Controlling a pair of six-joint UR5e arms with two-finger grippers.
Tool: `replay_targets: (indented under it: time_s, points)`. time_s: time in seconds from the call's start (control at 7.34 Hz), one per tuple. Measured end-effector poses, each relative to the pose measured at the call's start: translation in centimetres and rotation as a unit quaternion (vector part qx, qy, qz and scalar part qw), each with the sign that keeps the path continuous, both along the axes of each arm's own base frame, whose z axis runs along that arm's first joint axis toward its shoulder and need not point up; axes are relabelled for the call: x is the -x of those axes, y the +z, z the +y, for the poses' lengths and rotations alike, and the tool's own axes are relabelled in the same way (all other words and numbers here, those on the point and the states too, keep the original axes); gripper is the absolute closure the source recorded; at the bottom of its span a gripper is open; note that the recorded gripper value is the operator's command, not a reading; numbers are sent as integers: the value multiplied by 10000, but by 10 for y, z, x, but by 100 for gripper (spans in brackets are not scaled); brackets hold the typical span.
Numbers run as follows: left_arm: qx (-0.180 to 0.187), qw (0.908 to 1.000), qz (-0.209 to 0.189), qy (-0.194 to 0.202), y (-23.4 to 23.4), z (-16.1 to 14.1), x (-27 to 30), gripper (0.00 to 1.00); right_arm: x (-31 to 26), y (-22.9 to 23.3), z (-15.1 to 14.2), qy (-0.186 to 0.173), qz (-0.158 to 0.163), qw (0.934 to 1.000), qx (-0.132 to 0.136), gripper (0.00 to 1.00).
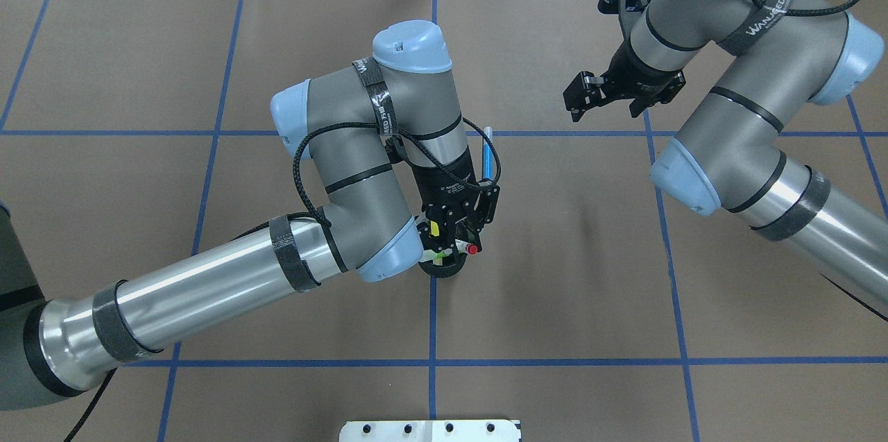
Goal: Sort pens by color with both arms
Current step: 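Lower the left gripper onto the red-capped white marker and grasp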
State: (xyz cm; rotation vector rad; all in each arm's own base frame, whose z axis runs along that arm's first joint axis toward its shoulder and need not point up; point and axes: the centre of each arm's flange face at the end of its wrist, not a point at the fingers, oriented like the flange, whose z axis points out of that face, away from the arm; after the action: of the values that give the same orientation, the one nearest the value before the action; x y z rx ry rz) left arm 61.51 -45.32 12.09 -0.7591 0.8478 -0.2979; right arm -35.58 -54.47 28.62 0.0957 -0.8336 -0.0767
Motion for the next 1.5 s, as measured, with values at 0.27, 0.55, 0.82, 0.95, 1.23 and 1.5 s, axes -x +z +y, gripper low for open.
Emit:
replay_targets:
  time_s: [0.27, 0.55, 0.82, 0.95, 1.23, 1.5]
  points:
    - [3, 10000, 5, 6, 0, 0, 0, 70, 1, 0, -1, 0, -1, 10000, -1, 1]
    - [1, 10000, 25, 12, -2, 1, 1, 76, 1, 1, -1, 0, 0, 10000, -1, 1]
    - [47, 9999, 110, 56, -5, 8, 9, 76, 1, 1, -1, 0, 0, 10000, 0, 1]
    - [60, 9998, 156, 77, -7, 11, 14, 76, 1, 1, -1, 0, 1, 10000, 1, 1]
    - [99, 9995, 279, 150, -21, 19, 26, 76, 1, 1, -1, 0, -2, 10000, -3, 1]
    - [25, 9988, 462, 179, -49, 34, 50, 76, 1, 1, -1, 0, -2, 10000, -4, 1]
